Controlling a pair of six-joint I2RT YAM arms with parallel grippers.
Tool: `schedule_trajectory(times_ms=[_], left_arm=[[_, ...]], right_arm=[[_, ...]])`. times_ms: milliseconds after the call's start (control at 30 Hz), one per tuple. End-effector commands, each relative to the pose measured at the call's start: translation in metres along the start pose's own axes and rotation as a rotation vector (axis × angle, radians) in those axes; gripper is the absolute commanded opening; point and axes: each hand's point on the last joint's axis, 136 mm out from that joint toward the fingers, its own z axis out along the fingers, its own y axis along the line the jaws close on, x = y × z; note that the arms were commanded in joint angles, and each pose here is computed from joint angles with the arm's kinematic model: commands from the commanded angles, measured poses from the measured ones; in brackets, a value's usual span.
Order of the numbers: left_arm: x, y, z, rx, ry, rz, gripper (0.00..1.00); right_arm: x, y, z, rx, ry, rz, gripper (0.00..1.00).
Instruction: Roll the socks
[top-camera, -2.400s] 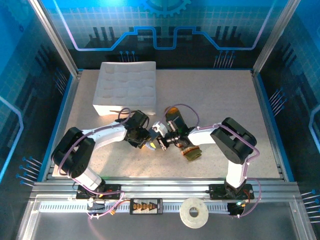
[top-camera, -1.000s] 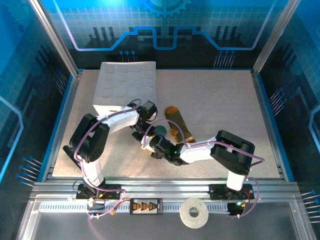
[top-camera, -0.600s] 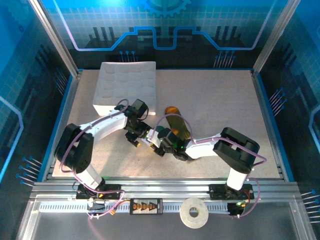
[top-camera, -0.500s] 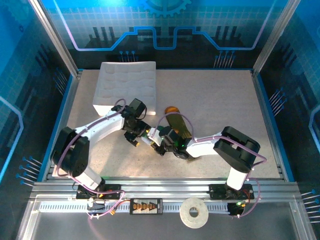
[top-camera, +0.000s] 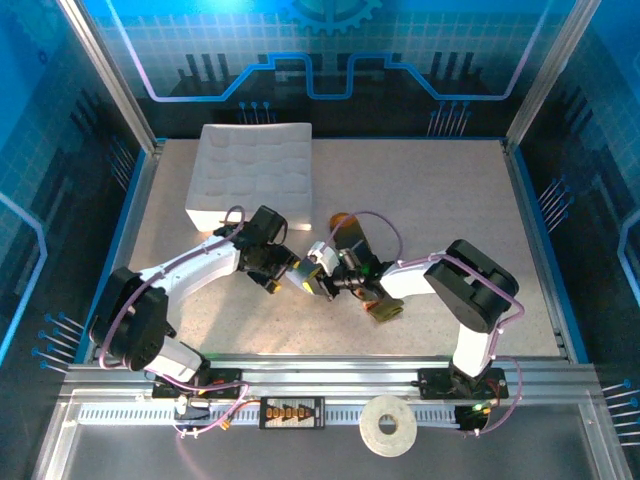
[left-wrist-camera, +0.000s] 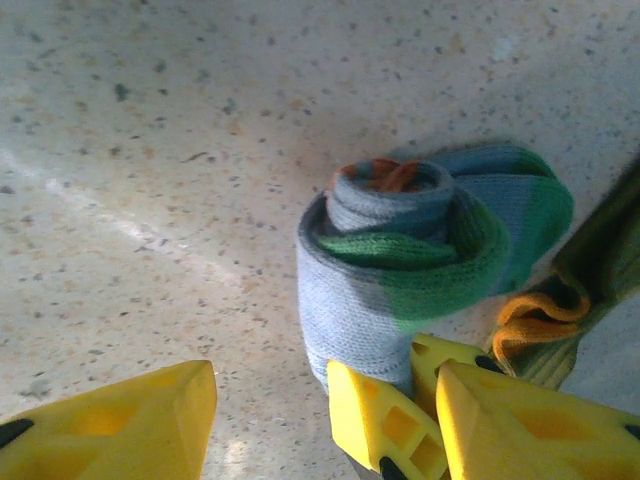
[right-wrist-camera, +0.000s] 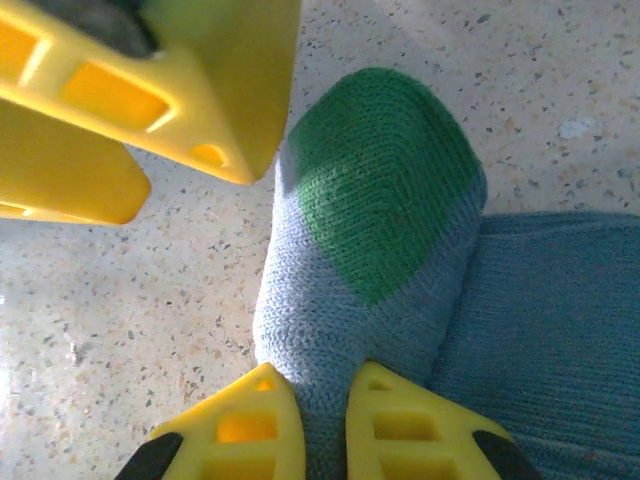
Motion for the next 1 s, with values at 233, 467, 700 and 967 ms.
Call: schedule_trajectory(times_ms=[233,467,700,967], left_arm=[[0.004,-0.011,0.037,-0.019,0.026,0.094,0.58],[0.01,0.006,0.064,-0.141,0.046,0.122,0.51],[0.018,0.051,0.076,-0.345,0.078,0.087,0.32],[0.022,0.085,0.051,-0.54,0.086,0.051,0.09]], right_arm=[[0.146,-0.04,-0.018,0.072,0.382,0.481,0.0],[0.146,-0.046,-0.02,0.057,0.356,0.535,0.0],[0.119,-0.039,-0.02,0.059,0.334,0.337,0.1],[0.034,-0.009,-0.057,0.223,0.035,-0.211,0.47]])
